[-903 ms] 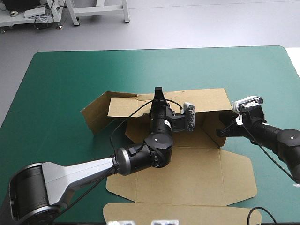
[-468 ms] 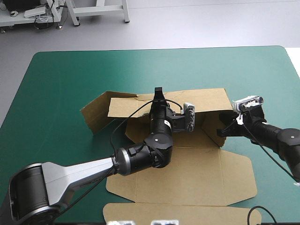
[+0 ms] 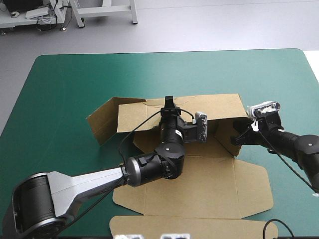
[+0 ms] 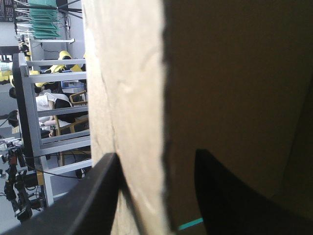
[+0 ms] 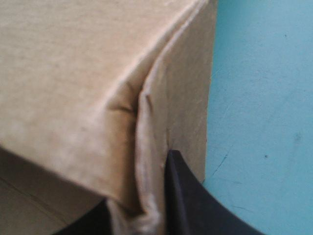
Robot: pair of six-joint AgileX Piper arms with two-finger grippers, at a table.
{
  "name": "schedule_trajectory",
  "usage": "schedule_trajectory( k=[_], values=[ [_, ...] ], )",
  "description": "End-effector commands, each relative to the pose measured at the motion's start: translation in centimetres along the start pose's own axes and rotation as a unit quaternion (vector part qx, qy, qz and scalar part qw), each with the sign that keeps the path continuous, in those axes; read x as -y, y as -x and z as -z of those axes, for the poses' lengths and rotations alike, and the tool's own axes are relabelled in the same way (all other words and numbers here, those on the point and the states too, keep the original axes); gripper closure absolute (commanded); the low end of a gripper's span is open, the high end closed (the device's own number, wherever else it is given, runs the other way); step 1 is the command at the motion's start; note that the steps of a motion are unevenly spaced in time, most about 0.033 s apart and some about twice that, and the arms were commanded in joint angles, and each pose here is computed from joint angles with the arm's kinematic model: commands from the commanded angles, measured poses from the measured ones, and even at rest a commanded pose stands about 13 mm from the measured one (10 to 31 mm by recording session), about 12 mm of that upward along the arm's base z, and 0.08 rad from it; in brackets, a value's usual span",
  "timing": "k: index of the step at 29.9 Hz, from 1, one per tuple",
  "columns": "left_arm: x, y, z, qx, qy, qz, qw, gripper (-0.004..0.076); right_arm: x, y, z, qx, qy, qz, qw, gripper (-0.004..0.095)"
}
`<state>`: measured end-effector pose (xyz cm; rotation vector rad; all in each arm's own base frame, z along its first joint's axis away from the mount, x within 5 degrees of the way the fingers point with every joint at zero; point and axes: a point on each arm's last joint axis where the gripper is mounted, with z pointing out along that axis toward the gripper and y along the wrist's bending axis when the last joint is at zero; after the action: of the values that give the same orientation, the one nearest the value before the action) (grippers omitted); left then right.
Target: Fold the box
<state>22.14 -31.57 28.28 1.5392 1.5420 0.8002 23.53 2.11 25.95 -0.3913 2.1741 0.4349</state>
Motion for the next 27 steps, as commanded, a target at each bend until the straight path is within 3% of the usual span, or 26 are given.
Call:
schedule_trajectory(
  k=[1,10,27],
  values=[
    [-0.6,-0.2,0.8,-0.001,0.000,0.025,1.000,0.0359,-1.3,-0.6,0.2,-0.037,0.065,0.005,0.997,0.0904],
    [-1.4,-0.6,1.4,-0.027,0.042,0.061,0.997,0.0359,-1.2,-0.7,0.2,-0.046,0.058,0.004,0.997,0.0905],
    [-2.6,1.1,8.8,0.076,0.092,0.074,0.990,0.0359,-1.1,-0.7,0.2,-0.047,0.051,-0.004,0.998,0.0904]
  ],
)
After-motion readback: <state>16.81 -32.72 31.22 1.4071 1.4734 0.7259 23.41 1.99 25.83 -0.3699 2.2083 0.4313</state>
